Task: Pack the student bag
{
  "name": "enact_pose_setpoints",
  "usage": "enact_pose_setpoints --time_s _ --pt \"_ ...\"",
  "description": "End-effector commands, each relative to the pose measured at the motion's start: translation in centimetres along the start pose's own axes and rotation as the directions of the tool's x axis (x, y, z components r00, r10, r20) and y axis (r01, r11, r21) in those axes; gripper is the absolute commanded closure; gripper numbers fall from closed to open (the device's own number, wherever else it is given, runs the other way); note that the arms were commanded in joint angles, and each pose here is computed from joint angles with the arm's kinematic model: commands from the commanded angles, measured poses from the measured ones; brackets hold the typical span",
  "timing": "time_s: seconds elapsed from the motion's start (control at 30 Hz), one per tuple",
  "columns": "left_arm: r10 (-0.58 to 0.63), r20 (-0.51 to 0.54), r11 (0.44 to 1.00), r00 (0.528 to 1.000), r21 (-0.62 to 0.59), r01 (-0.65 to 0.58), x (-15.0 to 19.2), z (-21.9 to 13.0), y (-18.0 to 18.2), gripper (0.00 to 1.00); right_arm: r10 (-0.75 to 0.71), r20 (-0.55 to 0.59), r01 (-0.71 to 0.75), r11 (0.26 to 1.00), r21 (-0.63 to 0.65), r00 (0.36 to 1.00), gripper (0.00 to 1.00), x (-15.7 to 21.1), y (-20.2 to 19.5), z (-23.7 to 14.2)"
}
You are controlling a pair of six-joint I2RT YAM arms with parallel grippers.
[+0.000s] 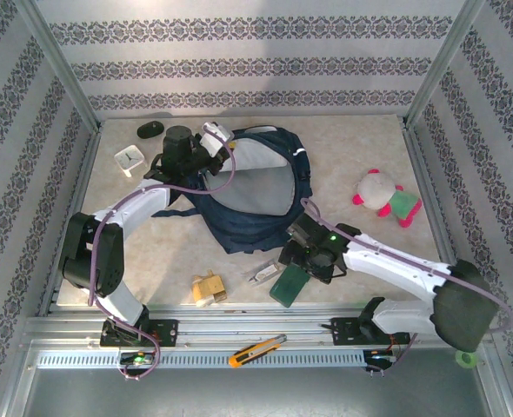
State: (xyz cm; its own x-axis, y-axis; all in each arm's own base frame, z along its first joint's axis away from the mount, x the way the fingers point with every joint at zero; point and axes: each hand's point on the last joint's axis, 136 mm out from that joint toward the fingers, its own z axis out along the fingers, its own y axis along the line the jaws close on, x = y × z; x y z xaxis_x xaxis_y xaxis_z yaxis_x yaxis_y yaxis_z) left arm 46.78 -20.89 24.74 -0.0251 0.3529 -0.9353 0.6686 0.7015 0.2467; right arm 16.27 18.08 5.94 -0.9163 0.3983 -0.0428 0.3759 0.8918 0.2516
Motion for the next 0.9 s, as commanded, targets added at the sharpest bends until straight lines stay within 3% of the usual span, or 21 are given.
enact_pose_setpoints --time_s 0.0,0.23,0.43,0.6,0.73,0.87 --pt "0.003 0.072 0.995 0.997 -0.095 0.004 -2.2 -1.2 1.9 1.0 0.011 0.007 -0.011 1.0 0.002 1.0 0.08 -0.4 0.7 0.6" --pt "-0.019 0.084 0.997 0.996 -0.073 0.025 -2.2 -0.8 1.7 1.0 -0.015 -0.025 0.017 0.997 0.076 1.0 0.07 -0.9 -0.2 2.0" --pt "-0.018 0.077 0.997 0.997 -0.07 0.023 -2.1 -0.8 1.6 1.0 -0.014 -0.043 0.022 0.979 0.201 0.999 0.1 -1.1 -3.7 2.3" --pt "-0.011 0.065 0.997 0.998 -0.071 0.016 -1.9 -0.9 1.6 1.0 -0.014 -0.017 0.017 0.972 0.236 1.0 0.12 -2.3 -5.6 1.0" --pt "-0.008 0.064 0.998 0.998 -0.068 0.012 -2.0 -1.0 1.5 1.0 -0.079 -0.013 0.08 0.963 0.259 0.997 0.09 -3.2 -6.3 -1.0" --pt "-0.002 0.061 0.997 0.998 -0.071 0.007 -2.1 -1.2 1.5 1.0 -0.081 -0.024 0.084 0.969 0.234 0.996 0.06 -1.8 -5.8 -1.9"
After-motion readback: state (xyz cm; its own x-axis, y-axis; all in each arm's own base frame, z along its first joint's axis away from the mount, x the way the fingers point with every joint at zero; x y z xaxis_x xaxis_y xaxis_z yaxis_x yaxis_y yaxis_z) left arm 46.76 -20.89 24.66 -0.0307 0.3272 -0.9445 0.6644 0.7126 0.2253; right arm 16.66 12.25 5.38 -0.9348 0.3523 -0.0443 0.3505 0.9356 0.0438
